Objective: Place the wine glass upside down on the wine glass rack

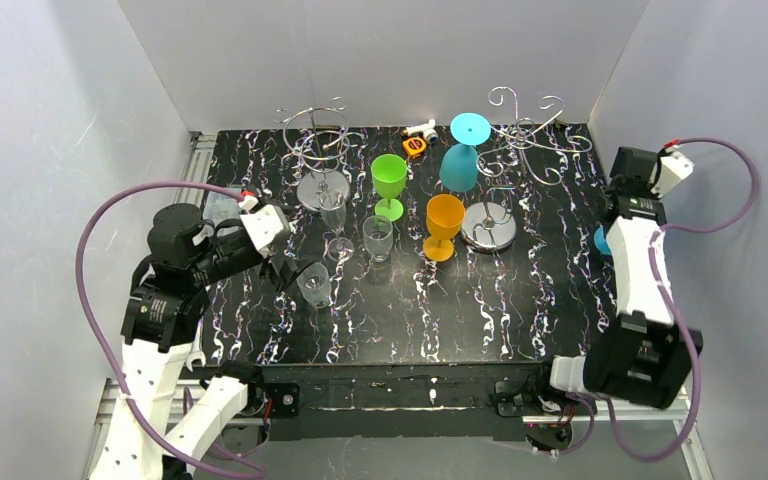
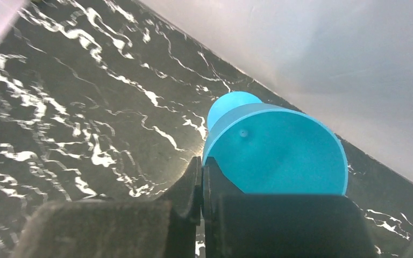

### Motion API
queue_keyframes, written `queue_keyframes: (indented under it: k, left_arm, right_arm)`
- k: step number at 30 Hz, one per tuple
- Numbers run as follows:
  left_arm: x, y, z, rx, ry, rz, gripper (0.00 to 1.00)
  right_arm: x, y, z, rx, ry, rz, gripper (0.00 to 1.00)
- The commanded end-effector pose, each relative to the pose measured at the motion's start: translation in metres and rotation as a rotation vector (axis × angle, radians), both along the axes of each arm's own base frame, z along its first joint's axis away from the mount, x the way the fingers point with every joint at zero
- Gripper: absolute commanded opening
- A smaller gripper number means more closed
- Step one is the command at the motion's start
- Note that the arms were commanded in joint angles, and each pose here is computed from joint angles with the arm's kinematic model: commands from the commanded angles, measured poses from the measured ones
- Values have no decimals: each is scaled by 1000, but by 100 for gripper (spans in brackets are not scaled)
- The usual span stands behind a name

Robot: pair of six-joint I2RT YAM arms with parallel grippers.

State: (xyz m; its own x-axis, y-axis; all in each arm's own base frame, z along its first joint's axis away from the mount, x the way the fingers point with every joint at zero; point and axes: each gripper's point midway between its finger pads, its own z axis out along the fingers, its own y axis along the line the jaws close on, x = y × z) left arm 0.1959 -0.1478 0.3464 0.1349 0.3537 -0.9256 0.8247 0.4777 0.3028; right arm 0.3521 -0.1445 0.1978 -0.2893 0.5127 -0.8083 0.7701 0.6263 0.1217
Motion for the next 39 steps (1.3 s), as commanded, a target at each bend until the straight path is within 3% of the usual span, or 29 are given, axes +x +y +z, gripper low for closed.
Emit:
queue_keyframes:
  k: [1,9,15,18,21,24,26,28,31,34,36,37,38,39]
  left_arm:
    - [-21,-4,23,-57,-8,-39,98]
    - [-53,-8,34,-122,50,-79,98]
    - [-59,-7,39,-138,52,-80,98]
    - [-59,-7,47,-149,42,-69,98]
    - [-49,-3,58,-177,22,-13,98]
    - [-28,-1,81,-235,22,60,100]
    - [-10,-6,106,-288,9,66,99]
    - [23,-29,155,-358,21,-23,99]
    - [78,-51,204,-489,73,-10,99]
    - [94,-59,222,-511,62,-8,99]
    - [94,-56,221,-506,56,14,99]
    - [92,-53,217,-497,52,27,99]
    - [86,-50,214,-487,43,35,99]
    - [83,-47,208,-473,36,53,99]
  right_arm:
    - [-28,15,74,-36,-137,13,1]
    - [-107,46,186,-76,-385,32,1]
    - [-140,60,291,-73,-691,74,1]
    - [-141,94,338,6,-896,245,1]
    - [-140,151,374,122,-1066,550,1]
    - [-159,217,409,348,-1270,917,1]
    - [-174,236,422,493,-1409,1061,1]
    - [-161,244,439,608,-1411,1124,1]
    - [-119,248,450,674,-1356,1145,1]
    - [-86,269,452,695,-1296,1188,1]
    - [-80,345,445,708,-1186,1295,1]
    - [-69,376,433,615,-1100,1301,1]
    - [-88,428,424,569,-1015,1394,1]
    - [-88,451,419,507,-972,1420,1]
